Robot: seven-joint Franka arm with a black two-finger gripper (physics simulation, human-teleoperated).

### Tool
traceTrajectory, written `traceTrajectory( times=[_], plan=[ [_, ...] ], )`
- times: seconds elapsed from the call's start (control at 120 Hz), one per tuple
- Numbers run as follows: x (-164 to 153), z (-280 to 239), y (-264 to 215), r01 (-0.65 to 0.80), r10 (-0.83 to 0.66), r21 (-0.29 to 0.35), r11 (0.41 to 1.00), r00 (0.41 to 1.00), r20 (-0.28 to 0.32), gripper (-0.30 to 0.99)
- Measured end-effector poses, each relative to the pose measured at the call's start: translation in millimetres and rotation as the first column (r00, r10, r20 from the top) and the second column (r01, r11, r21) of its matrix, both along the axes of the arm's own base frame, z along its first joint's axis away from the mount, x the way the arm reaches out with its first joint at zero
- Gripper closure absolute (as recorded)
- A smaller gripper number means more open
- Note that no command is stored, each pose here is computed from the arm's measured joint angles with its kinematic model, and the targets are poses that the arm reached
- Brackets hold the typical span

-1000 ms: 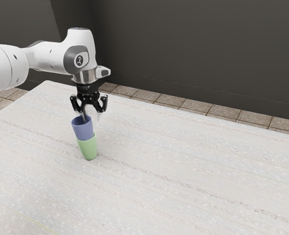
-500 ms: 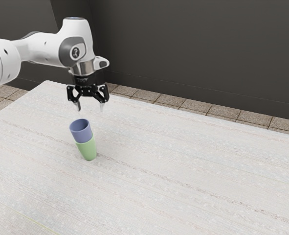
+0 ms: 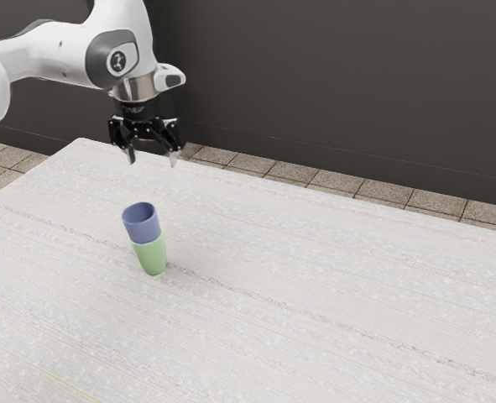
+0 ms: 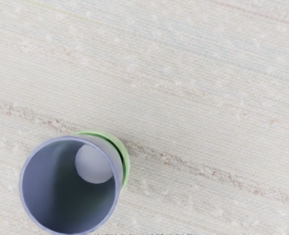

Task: Place the left cup onto the right cup

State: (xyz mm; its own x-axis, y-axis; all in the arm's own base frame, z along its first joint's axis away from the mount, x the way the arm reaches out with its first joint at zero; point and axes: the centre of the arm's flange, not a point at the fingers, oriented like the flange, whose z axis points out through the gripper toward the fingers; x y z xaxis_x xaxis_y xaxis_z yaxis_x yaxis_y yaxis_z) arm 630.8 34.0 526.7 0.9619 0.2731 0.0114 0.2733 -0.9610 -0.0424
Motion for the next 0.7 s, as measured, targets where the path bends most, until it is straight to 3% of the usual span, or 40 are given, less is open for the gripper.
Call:
traceTrajectory(
  times=[0.7],
  plan=[
    [-56.1, 48.1, -18.3, 0.236, -0.236, 0.047, 0.971, 0.972, -0.002, 0.00]
  ],
)
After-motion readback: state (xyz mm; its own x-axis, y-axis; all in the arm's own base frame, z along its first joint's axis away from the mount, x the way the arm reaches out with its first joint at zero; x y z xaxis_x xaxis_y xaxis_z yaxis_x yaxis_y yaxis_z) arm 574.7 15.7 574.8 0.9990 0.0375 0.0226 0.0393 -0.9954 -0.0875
